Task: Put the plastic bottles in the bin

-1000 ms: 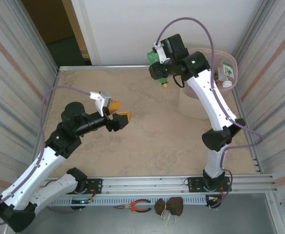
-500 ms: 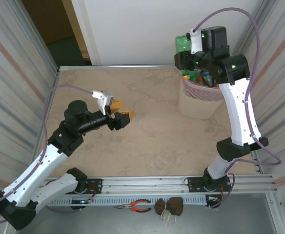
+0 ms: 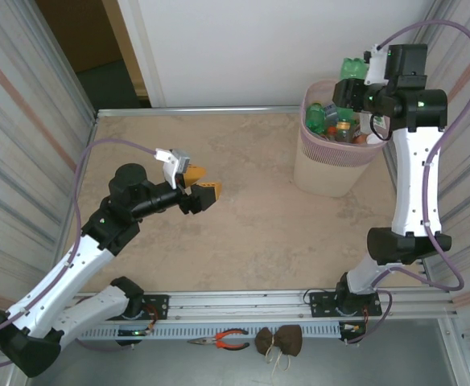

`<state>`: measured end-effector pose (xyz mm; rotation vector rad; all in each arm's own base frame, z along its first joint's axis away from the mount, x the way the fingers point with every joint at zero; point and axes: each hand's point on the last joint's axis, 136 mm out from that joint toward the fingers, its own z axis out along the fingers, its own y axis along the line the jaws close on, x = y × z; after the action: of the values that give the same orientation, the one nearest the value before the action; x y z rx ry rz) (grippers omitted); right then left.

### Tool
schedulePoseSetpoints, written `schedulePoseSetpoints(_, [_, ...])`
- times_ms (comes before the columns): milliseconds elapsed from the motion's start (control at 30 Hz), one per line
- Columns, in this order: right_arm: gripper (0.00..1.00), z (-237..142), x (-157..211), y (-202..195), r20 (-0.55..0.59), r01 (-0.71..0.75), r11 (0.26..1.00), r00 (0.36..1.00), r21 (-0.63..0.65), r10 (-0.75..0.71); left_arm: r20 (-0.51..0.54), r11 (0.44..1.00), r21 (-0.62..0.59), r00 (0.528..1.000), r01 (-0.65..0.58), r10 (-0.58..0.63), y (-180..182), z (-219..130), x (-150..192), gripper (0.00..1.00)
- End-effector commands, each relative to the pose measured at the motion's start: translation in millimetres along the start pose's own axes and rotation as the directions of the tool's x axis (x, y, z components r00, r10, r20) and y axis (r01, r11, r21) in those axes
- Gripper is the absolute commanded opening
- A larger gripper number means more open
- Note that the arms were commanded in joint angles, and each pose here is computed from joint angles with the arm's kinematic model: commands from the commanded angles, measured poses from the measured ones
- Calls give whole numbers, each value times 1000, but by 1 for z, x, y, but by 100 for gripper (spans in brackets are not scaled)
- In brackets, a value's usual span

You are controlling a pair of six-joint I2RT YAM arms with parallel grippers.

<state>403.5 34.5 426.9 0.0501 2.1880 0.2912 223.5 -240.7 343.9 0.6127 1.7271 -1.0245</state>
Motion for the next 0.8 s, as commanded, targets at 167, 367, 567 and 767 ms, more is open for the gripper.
schedulePoseSetpoints(167, [51, 34, 13, -23, -89, -148, 989, 985, -9, 147, 65, 999, 29, 998, -24, 22, -10, -4, -25, 81])
schedulePoseSetpoints(367, [52, 60, 29, -26, -175, -209, 978, 963, -13, 204, 63, 999, 32, 998, -20, 18, -10, -3, -24, 81])
schedulePoseSetpoints(567, [52, 90, 40, -18, -253, -266, 961, 937, -70, 241, 59, 999, 35, 998, -16, 14, -9, -1, -23, 81])
schedulePoseSetpoints(767, [54, 121, 57, -13, -334, -299, 951, 907, -82, 256, 60, 1000, 26, 998, -16, 15, -7, -1, -23, 81])
